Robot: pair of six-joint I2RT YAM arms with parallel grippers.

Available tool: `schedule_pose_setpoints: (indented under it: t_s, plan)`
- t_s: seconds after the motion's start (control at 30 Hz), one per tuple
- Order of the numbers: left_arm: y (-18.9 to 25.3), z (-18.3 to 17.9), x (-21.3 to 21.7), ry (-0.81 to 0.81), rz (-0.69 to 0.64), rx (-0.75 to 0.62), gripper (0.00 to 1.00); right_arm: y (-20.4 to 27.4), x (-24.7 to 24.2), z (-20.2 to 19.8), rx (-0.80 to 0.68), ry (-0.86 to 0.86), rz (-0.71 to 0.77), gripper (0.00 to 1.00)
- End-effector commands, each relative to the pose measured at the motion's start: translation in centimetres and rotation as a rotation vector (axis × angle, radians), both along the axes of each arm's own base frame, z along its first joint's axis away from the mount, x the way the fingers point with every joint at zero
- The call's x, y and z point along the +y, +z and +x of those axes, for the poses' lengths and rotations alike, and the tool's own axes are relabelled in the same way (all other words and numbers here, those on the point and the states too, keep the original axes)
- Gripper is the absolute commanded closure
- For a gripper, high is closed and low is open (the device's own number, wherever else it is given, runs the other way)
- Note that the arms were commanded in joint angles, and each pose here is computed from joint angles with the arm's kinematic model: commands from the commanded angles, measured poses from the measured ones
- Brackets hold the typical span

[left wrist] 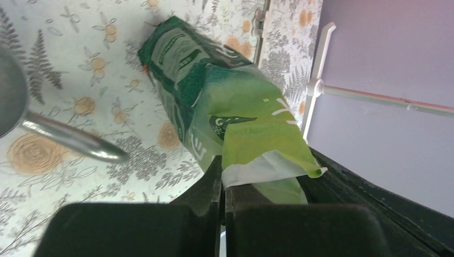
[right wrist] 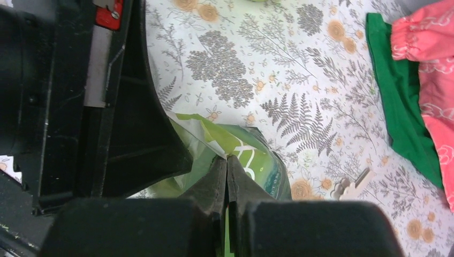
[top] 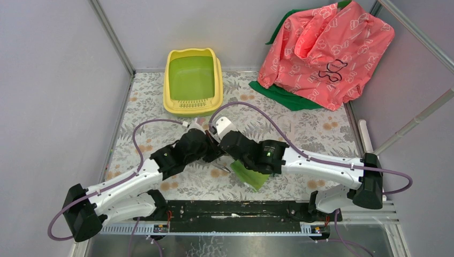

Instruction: Fill the litter box with clean litter

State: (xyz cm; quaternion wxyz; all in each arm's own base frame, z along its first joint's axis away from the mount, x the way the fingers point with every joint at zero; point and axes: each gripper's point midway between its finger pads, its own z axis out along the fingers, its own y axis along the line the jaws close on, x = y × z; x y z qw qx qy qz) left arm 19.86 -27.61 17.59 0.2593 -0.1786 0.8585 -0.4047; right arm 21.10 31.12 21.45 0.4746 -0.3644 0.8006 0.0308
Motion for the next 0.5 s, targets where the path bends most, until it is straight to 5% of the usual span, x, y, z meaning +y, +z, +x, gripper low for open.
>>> schedule_pose_setpoints:
  t_s: [0.0,0.47]
  plan:
    - [-4.7,-3.2,2.9,-0.007,0.147,0.122,0.99,1.0,-0.4,1.3,-0.077,-0.017,-0.076,1.00]
    - [-9.6,-11.2,3.9,-0.101,0.220,0.213,0.99,-2.0,-0.8,-3.3,0.091,0.059,-0.003,1.00]
